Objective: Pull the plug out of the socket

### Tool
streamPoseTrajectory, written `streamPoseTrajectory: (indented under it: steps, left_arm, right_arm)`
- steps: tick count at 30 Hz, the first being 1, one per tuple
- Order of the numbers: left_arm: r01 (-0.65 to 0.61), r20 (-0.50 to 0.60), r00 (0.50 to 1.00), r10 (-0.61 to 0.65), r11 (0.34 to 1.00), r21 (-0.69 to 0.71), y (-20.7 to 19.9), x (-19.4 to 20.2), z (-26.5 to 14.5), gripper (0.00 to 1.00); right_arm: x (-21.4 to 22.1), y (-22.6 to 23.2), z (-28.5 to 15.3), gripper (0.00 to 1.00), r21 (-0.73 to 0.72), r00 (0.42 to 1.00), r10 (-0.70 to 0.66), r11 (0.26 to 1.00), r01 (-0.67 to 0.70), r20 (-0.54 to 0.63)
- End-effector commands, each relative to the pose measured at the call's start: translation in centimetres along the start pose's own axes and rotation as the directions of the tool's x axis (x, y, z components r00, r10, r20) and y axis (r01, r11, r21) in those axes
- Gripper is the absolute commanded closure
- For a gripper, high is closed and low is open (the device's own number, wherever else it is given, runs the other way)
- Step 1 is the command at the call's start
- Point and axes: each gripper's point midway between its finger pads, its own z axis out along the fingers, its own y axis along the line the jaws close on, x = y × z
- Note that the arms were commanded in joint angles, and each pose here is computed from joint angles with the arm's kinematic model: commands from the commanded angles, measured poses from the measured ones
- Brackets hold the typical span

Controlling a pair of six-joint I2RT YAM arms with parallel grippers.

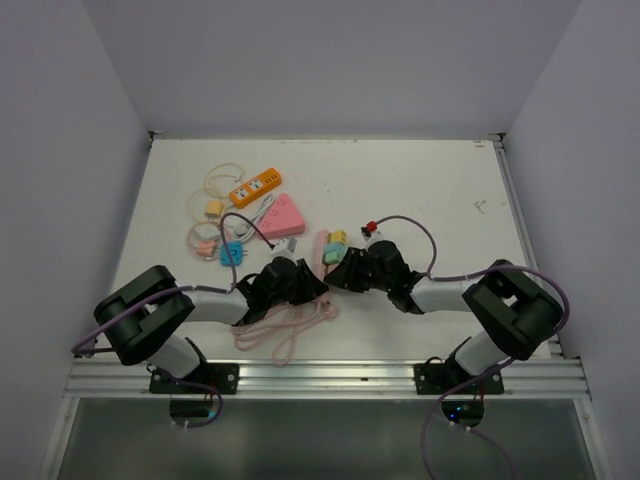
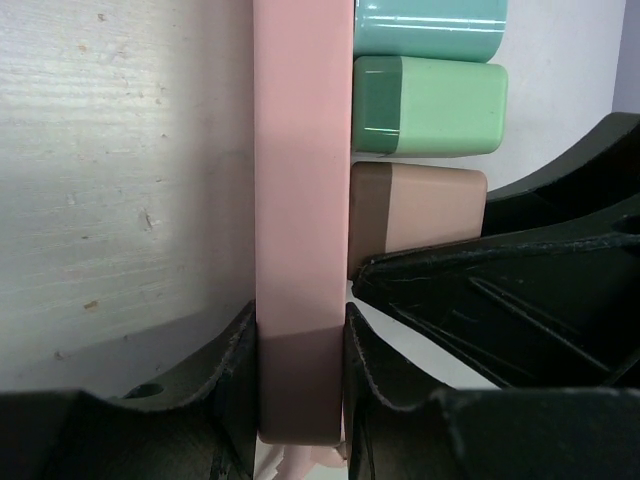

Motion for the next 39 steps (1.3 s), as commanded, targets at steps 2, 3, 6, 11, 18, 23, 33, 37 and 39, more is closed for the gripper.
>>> streamPoseTrajectory:
  steps: [2,3,6,11,18,23,33,37,39]
  left_arm:
    - [0.056,0.067,0.997,-0.030,0.898,-0.436,10.2,-0.2,-0.9,1.00]
    - [0.066,0.069,0.997,-0.039,0.891,-0.448,10.4,-0.1,-0.9,1.00]
    - [0.071,0.061,0.997,-0.048,0.872,-0.485,11.2,0.2,-1.0,1.00]
    - [0.078,0.062,0.997,-0.053,0.839,-0.539,12.2,0.4,-1.3,1.00]
    - [0.087,0.072,0.996,-0.054,0.802,-0.591,13.4,0.5,-2.1,1.00]
    - [0.074,0.065,0.997,-0.045,0.812,-0.579,13.0,0.4,-1.9,1.00]
    - [-0.029,0.032,0.999,0.044,0.928,-0.371,8.8,-0.5,-0.2,1.00]
    - [-0.079,0.016,0.996,0.086,0.963,-0.258,6.7,-0.6,0.2,1.00]
    - [-0.096,0.008,0.995,0.100,0.971,-0.219,6.0,-0.5,0.4,1.00]
  right_arm:
    - [-2.9,2.1,-1.4,1.00,-0.077,0.991,-0.003,0.997,0.013,0.134]
    - [-3.1,2.0,-1.4,1.00,-0.071,0.989,0.001,0.997,0.010,0.148]
    - [-3.8,2.0,-2.0,1.00,-0.061,0.984,0.004,0.998,0.007,0.180]
    - [-4.6,2.2,-3.5,1.00,-0.039,0.975,-0.008,0.999,0.017,0.221]
    - [-6.2,1.8,-5.3,1.00,-0.034,0.964,0.015,0.999,-0.006,0.264]
    - [-7.1,0.9,-6.0,1.00,-0.014,0.963,0.020,1.000,-0.017,0.268]
    - [-6.9,-5.6,-6.1,1.00,0.134,0.977,0.067,0.986,-0.095,0.203]
    - [-6.4,-6.4,-5.2,1.00,0.093,0.985,0.116,0.987,-0.129,0.127]
    - [-5.9,-6.9,-4.6,0.98,0.087,0.986,0.136,0.986,-0.145,0.094]
